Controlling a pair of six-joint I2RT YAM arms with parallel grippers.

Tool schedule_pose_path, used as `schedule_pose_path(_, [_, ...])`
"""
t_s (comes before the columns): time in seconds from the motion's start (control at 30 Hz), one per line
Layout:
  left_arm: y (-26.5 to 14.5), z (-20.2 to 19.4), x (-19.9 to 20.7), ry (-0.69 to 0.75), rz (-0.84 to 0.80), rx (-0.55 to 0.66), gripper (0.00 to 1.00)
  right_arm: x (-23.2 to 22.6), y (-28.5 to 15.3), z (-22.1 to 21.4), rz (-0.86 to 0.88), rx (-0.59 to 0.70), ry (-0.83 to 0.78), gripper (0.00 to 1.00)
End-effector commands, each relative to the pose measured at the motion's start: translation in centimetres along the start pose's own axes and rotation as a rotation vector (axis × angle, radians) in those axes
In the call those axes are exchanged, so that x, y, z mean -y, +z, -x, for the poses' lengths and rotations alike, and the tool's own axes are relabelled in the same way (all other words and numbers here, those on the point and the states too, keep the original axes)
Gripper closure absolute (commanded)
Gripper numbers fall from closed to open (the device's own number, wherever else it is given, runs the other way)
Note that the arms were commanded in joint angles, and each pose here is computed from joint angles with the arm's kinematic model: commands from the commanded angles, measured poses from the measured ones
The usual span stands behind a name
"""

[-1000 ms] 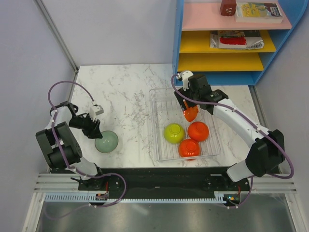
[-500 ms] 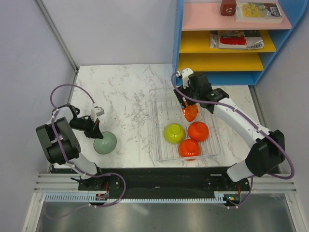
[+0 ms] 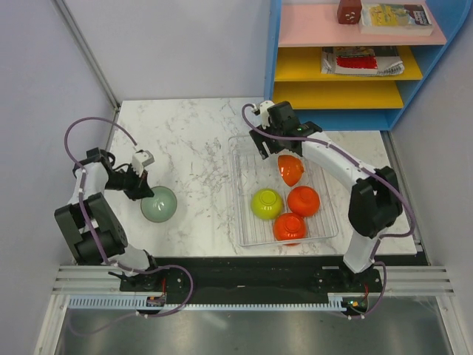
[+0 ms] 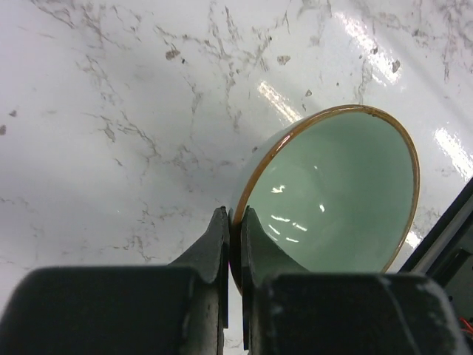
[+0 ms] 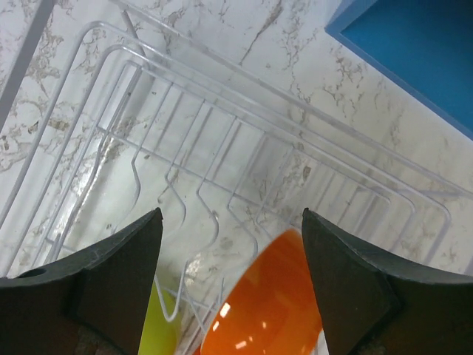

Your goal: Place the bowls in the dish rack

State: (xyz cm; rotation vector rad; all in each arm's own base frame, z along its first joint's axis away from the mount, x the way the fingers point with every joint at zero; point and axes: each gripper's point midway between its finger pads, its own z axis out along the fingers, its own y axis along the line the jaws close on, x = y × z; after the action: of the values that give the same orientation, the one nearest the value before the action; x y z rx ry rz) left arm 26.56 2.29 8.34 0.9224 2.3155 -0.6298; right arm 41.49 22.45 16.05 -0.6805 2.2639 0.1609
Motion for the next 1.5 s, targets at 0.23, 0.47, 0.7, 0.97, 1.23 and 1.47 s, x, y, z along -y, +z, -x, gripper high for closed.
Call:
schedule_pose_path(0.23, [-1.7,4.6,2.1,0.016,0.017,0.162,0.98,-2.0,6.6,6.0,0.06,0.072,0.072,0.18])
schedule_pose_path(0.47, [-1.5,4.5,3.1,0.026,0.004,0.167,0.98,-0.8,9.9,7.4,-0.064,0.127,0.156,0.17])
schedule_pose_path(0.7, [-1.1,4.0,3.6,0.024,-0.009,0.166,0.98,0.7,11.1,8.9,-0.19,0.189,0.156,0.17])
schedule_pose_path(0.97, [-1.0,4.3,4.2,0.029,-0.017,0.173,0.98,0.3,12.0,10.1,-0.183,0.218,0.179,0.17])
schedule_pose_path(1.23, [-2.6,7.2,4.8,0.092,0.01,0.236,0.98,-2.4,4.6,12.5,-0.008,0.283,0.205,0.16])
schedule_pose_path(1.47, [-3.6,14.7,7.4,0.196,-0.026,0.343,0.98,-4.8,-4.5,11.7,0.205,0.335,0.197,0.05])
